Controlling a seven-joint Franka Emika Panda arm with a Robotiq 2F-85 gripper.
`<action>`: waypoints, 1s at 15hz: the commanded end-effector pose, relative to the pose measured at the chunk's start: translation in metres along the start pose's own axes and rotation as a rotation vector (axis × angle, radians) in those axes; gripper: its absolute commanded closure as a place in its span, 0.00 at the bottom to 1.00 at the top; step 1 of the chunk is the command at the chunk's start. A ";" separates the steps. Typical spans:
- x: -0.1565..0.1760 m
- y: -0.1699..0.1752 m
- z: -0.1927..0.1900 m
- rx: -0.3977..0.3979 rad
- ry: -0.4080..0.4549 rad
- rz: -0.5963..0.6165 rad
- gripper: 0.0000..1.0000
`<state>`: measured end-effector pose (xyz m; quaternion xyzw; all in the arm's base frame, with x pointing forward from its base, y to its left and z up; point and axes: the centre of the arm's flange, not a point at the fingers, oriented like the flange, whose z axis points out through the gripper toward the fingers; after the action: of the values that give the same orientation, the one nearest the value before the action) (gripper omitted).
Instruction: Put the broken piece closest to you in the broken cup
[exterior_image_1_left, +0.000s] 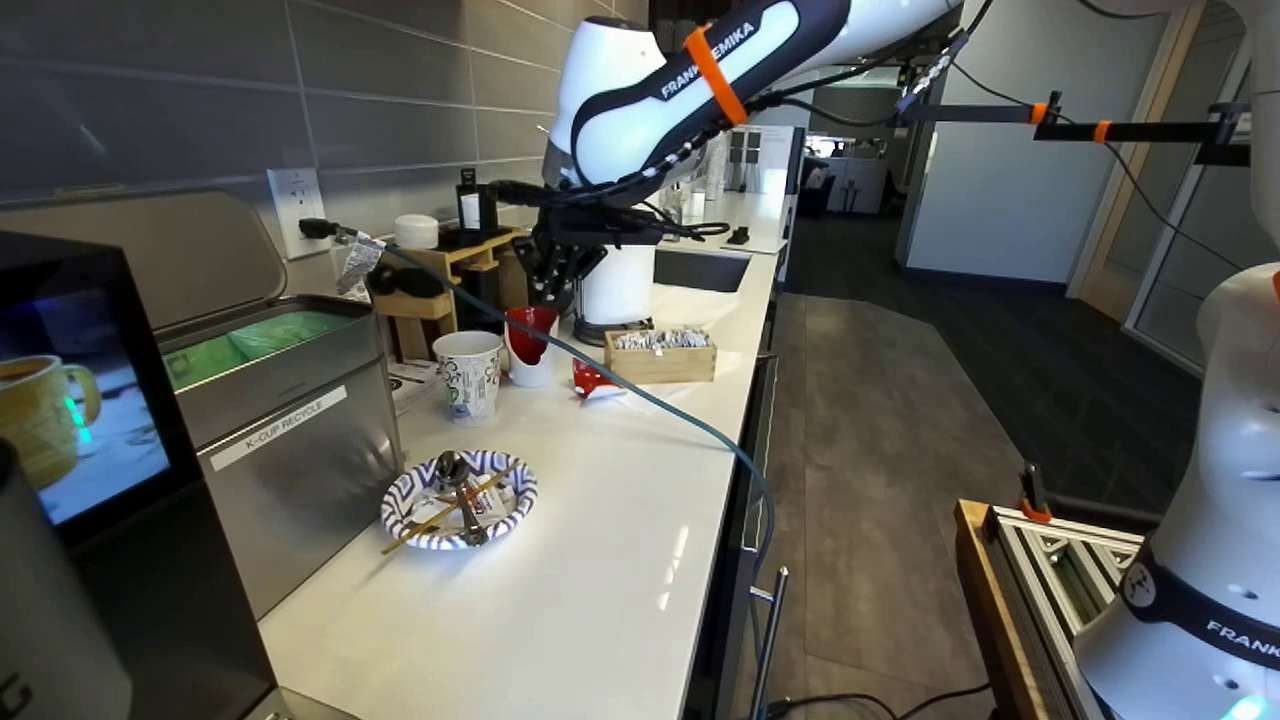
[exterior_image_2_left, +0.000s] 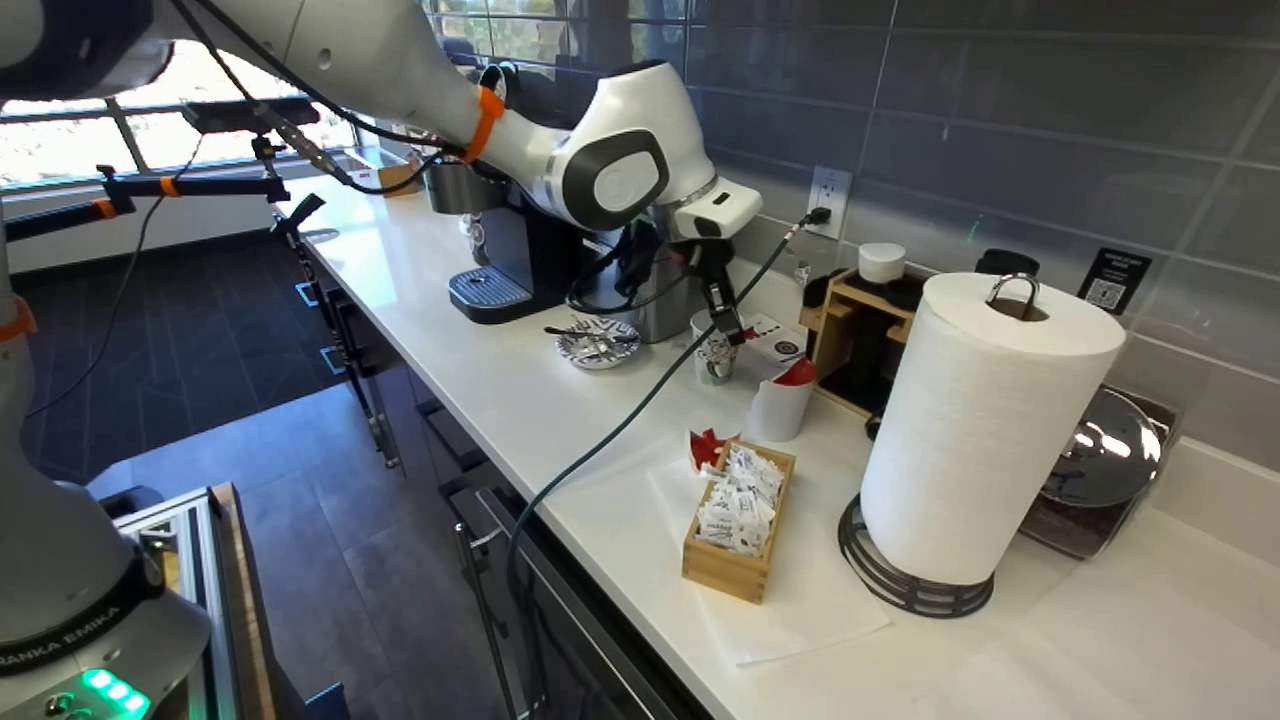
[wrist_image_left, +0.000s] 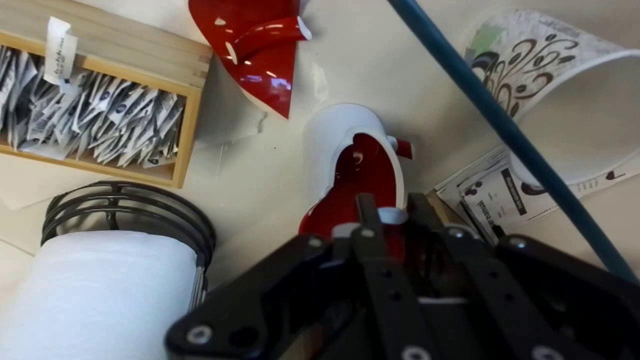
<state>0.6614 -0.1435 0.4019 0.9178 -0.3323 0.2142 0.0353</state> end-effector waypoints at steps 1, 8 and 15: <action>0.019 -0.020 0.027 -0.046 0.008 0.059 0.95; 0.034 -0.031 0.060 -0.106 0.006 0.141 0.95; 0.043 -0.036 0.079 -0.154 -0.010 0.207 0.95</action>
<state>0.7246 -0.1593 0.3541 0.8827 -0.4228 0.1922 0.0712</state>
